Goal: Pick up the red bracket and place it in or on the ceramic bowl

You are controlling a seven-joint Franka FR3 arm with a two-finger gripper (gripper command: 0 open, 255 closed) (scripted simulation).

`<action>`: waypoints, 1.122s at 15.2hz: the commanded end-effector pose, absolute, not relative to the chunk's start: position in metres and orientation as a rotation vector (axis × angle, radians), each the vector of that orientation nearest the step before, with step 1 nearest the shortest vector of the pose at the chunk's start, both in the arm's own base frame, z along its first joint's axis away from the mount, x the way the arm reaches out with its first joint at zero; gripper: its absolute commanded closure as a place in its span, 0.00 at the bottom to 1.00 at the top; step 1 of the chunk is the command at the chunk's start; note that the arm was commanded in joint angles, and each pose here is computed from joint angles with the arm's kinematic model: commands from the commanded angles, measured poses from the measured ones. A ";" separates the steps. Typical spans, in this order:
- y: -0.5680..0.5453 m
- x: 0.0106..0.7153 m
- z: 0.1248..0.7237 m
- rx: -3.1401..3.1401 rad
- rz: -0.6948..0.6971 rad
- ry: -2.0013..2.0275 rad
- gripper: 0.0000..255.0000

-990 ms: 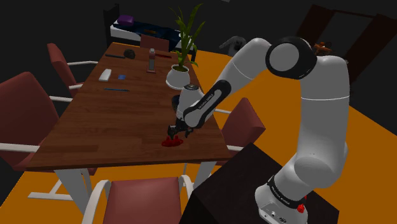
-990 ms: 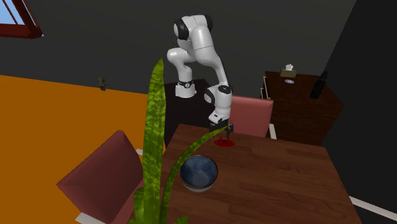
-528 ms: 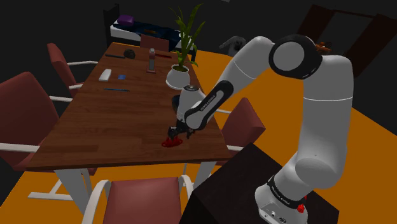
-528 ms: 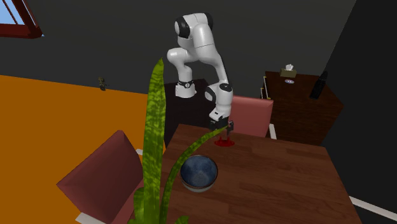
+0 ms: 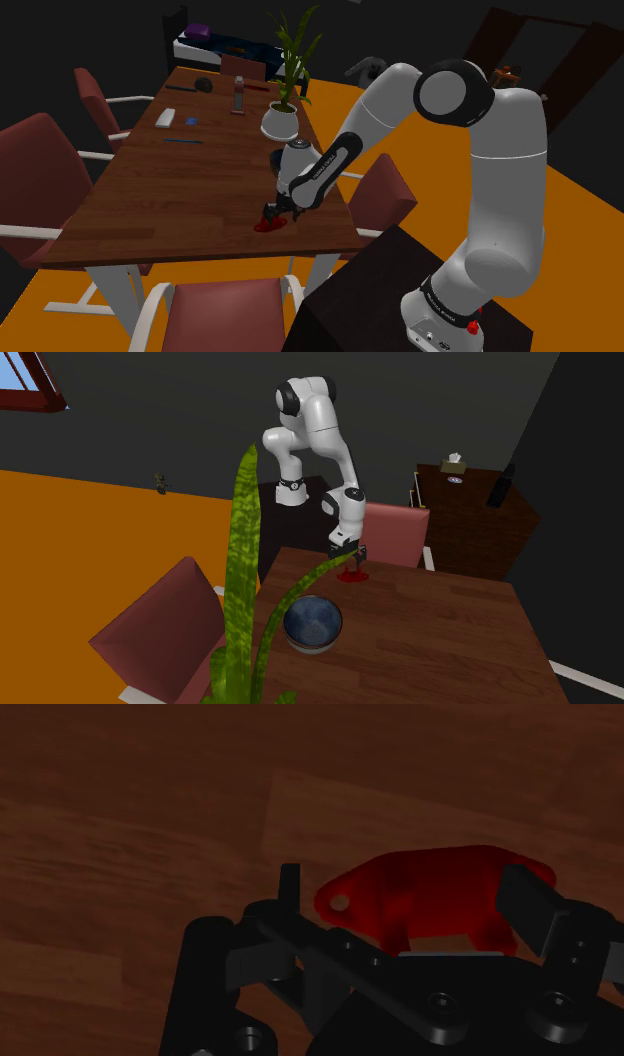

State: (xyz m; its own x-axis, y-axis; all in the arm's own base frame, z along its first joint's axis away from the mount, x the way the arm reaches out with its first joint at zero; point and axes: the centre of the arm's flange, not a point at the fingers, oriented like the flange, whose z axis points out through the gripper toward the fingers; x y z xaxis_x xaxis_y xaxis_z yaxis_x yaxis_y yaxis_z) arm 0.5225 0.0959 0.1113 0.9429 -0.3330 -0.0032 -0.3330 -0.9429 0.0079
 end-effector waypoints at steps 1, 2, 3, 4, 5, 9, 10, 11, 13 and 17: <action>0.096 0.522 0.111 3.089 -0.007 -0.529 0.00; 0.096 0.522 0.111 3.089 -0.007 -0.529 0.00; 0.096 0.522 0.111 3.089 -0.007 -0.529 1.00; 0.096 0.522 0.111 3.089 -0.007 -0.529 1.00; 0.096 0.522 0.111 3.089 -0.007 -0.529 1.00; 0.096 0.523 0.111 3.089 -0.007 -0.530 1.00; 0.096 0.522 0.111 3.089 -0.007 -0.530 1.00; 0.095 0.523 0.111 3.089 -0.007 -0.530 1.00; 0.096 0.522 0.116 3.089 -0.007 -0.529 1.00; 0.096 0.522 0.138 3.089 -0.007 -0.529 1.00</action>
State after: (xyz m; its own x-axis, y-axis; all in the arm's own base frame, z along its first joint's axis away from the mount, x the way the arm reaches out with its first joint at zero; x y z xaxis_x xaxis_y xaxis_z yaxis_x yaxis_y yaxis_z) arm 0.5236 0.0954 0.1319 0.9430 -0.3329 -0.0028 -0.3329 -0.9429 0.0075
